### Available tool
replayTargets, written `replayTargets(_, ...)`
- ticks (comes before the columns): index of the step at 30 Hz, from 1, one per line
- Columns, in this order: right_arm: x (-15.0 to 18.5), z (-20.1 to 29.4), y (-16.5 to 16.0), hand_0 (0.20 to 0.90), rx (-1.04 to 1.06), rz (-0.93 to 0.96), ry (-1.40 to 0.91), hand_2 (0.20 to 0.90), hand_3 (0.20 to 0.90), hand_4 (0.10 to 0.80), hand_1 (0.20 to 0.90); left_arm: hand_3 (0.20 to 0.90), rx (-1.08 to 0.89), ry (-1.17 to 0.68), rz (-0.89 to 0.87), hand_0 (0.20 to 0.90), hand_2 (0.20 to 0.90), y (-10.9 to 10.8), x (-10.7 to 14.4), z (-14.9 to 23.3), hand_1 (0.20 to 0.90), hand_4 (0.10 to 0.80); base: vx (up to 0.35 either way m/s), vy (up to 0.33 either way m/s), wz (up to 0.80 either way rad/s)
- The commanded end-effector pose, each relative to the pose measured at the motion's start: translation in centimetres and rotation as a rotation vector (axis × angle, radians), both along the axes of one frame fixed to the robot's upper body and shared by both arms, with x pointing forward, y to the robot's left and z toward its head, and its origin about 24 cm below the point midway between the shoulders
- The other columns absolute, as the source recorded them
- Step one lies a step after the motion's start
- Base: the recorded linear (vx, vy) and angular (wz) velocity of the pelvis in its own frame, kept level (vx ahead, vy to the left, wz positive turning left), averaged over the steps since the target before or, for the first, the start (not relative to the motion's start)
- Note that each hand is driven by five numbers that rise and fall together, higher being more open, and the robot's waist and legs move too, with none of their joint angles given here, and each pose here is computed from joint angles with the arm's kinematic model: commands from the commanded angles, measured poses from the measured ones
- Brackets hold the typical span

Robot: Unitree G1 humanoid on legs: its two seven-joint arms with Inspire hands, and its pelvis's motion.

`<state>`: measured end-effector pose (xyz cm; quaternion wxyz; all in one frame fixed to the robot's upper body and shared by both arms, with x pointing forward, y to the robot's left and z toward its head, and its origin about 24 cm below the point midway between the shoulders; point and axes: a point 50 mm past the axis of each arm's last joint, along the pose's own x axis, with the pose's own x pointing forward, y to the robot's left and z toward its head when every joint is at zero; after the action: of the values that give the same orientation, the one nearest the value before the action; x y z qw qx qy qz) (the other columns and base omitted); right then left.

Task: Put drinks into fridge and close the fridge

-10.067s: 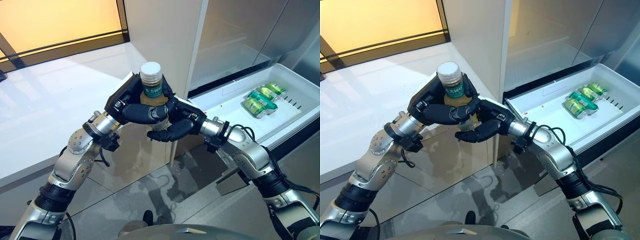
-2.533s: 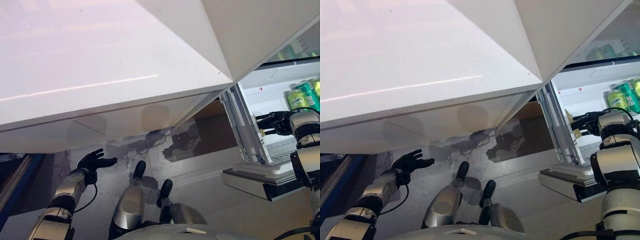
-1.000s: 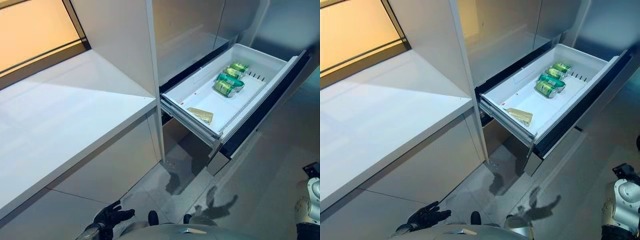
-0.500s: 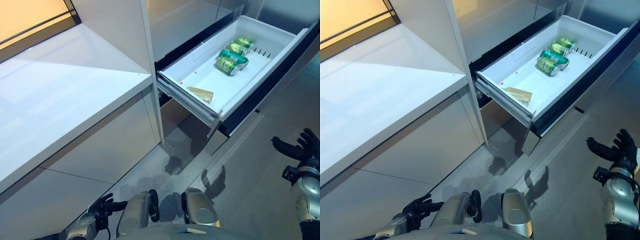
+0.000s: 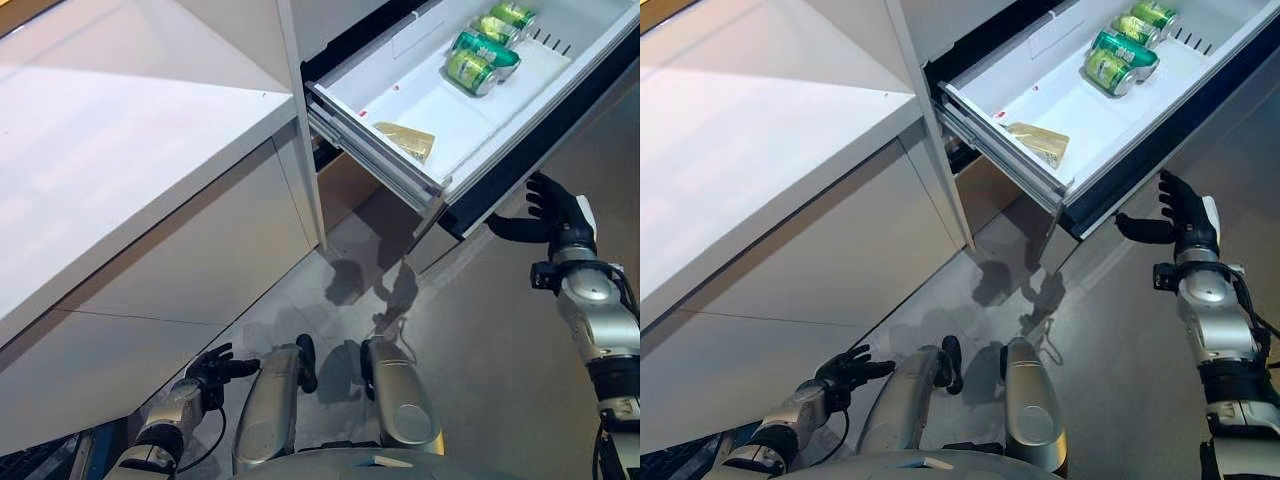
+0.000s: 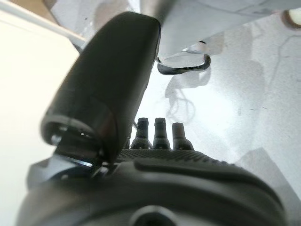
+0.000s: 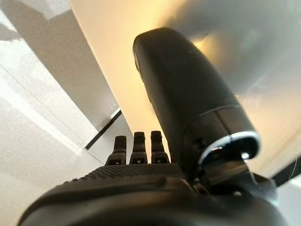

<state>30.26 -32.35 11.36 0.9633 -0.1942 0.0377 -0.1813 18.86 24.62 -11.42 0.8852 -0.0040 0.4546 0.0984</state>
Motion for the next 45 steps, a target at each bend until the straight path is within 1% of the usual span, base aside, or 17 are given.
replayTargets(1, 3.5, 7.7, 4.7, 0.9, -0.104, 0.221, -0.28, 0.9, 0.9, 0.8, 0.9, 0.9, 0.058, -0.012, 0.0, 0.9, 0.9, 1.0, 0.7, 0.8, 0.9, 0.8, 0.0, 0.0, 0.0)
replayTargets(3, 4.6, 8.6, 7.0, 0.9, -0.102, 0.287, -0.306, 0.9, 0.9, 0.8, 0.9, 0.9, 0.057, -0.015, 0.001, 0.9, 0.9, 0.5, 1.3, 0.9, 0.9, 0.8, -0.036, 0.002, -0.01)
replayTargets(8, 6.3, 10.4, 11.1, 0.9, -0.098, 0.399, -0.34, 0.9, 0.9, 0.8, 0.9, 0.9, 0.046, -0.03, -0.004, 0.9, 0.9, -0.3, 2.4, 1.3, 0.9, 0.8, -0.034, 0.021, 0.04)
replayTargets(11, 7.3, 11.5, 13.9, 0.9, -0.093, 0.468, -0.346, 0.9, 0.9, 0.8, 0.9, 0.9, 0.035, -0.029, -0.029, 0.9, 0.9, -1.1, 3.0, 1.4, 0.9, 0.8, 0.015, 0.032, 0.05)
replayTargets(12, 7.5, 11.6, 14.3, 0.9, -0.093, 0.477, -0.347, 0.9, 0.9, 0.8, 0.9, 0.9, 0.033, -0.029, -0.034, 0.9, 0.9, -1.2, 3.0, 1.4, 0.9, 0.8, 0.038, 0.036, 0.05)
replayTargets(20, 8.8, 13.4, 20.3, 0.9, -0.057, 0.615, -0.371, 0.9, 0.9, 0.8, 0.9, 0.9, 0.011, -0.033, -0.089, 0.9, 0.9, -2.9, 4.1, 1.6, 0.9, 0.8, 0.047, 0.042, 0.14)
replayTargets(23, 8.9, 14.1, 22.2, 0.9, -0.058, 0.657, -0.38, 0.9, 0.9, 0.8, 0.9, 0.9, 0.002, -0.033, -0.107, 0.9, 0.9, -3.5, 4.3, 1.6, 0.9, 0.8, 0.016, 0.054, 0.15)
replayTargets(25, 9.1, 14.5, 22.7, 0.9, -0.037, 0.649, -0.39, 0.9, 0.9, 0.8, 0.9, 0.9, -0.002, -0.037, -0.114, 0.9, 0.9, -3.7, 4.5, 1.7, 0.9, 0.8, -0.015, 0.063, 0.24)
replayTargets(28, 9.3, 15.1, 23.0, 0.9, -0.011, 0.618, -0.422, 0.9, 0.9, 0.8, 0.9, 0.9, -0.008, -0.043, -0.124, 0.9, 0.9, -3.8, 4.5, 1.7, 0.9, 0.8, -0.008, 0.065, 0.17)
replayTargets(31, 9.4, 15.2, 22.4, 0.9, 0.014, 0.556, -0.441, 0.9, 0.9, 0.8, 0.9, 0.9, -0.021, -0.045, -0.136, 0.9, 0.9, -4.0, 4.3, 1.6, 0.9, 0.8, 0.023, 0.062, 0.1)
replayTargets(35, 9.4, 15.2, 20.1, 0.9, 0.061, 0.419, -0.495, 0.9, 0.9, 0.8, 0.9, 0.9, -0.019, -0.042, -0.137, 0.9, 0.9, -3.8, 3.7, 1.2, 0.9, 0.8, 0.044, 0.054, 0.07)
replayTargets(38, 8.9, 14.3, 18.3, 0.9, 0.076, 0.339, -0.525, 0.9, 0.9, 0.8, 0.9, 0.9, -0.016, -0.049, -0.123, 0.9, 0.9, -3.6, 3.3, 1.1, 0.9, 0.8, 0.008, 0.012, 0.01)
replayTargets(41, 8.2, 11.5, 16.1, 0.9, 0.105, 0.279, -0.481, 0.9, 0.9, 0.8, 0.9, 0.9, -0.033, -0.062, -0.079, 0.9, 0.9, -3.4, 3.0, 1.0, 0.9, 0.8, 0.0, 0.0, 0.0)
replayTargets(45, 5.4, 3.8, 12.4, 0.9, 0.143, 0.212, -0.306, 0.9, 0.9, 0.8, 0.9, 0.9, -0.027, -0.037, 0.031, 0.9, 0.9, -2.3, 1.0, 0.3, 0.9, 0.8, 0.015, 0.009, -0.11)
